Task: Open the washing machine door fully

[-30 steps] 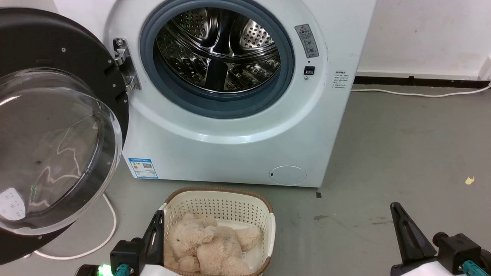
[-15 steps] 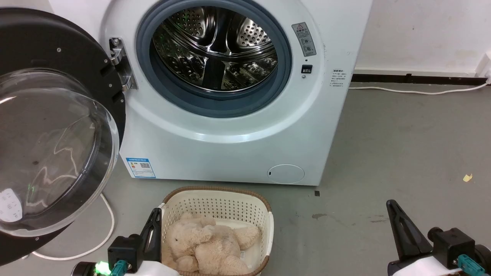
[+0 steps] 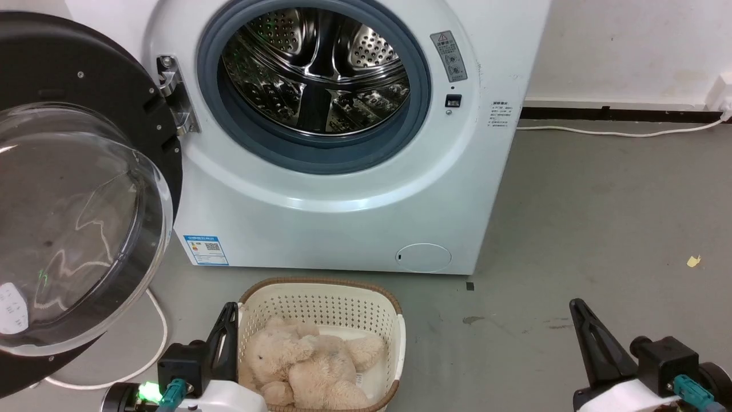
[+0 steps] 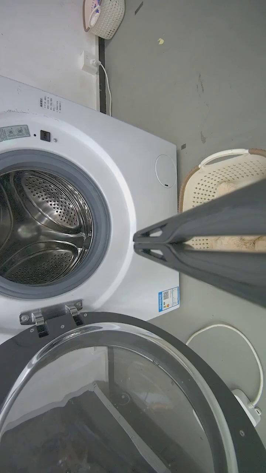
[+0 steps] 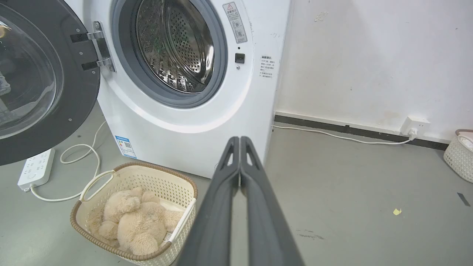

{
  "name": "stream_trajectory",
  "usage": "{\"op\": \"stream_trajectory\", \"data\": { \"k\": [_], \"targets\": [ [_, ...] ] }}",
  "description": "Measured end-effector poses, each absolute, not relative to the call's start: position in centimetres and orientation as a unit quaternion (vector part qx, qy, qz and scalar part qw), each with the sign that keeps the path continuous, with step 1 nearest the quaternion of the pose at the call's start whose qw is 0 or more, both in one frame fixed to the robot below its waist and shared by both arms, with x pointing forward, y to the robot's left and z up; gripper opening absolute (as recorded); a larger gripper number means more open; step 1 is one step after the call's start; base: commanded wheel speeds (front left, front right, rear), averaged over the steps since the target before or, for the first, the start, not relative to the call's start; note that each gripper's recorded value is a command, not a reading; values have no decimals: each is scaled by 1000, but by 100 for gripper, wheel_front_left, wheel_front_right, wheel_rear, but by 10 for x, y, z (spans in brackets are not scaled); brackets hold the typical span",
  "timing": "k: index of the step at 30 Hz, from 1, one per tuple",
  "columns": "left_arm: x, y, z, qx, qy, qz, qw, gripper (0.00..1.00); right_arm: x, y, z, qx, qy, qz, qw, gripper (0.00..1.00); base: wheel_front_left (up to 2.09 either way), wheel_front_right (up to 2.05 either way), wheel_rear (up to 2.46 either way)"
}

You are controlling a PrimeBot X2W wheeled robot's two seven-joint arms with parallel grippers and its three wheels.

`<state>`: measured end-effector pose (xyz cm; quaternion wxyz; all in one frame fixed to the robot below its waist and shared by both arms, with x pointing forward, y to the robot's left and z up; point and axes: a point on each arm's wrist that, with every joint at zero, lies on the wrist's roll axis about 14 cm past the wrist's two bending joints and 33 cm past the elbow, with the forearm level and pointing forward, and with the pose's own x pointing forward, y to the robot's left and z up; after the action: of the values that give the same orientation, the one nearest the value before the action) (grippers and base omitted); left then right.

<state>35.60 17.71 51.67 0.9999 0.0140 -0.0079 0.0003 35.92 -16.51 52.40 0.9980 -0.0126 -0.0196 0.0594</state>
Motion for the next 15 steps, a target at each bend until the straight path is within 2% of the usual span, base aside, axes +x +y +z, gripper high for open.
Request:
{"op": "stream_trajectory", "data": {
  "k": [15],
  "targets": [
    [360, 178, 517, 17, 2, 0, 1000, 0, 363, -164, 524, -16, -10, 61, 998, 0, 0, 0, 0]
  ]
}}
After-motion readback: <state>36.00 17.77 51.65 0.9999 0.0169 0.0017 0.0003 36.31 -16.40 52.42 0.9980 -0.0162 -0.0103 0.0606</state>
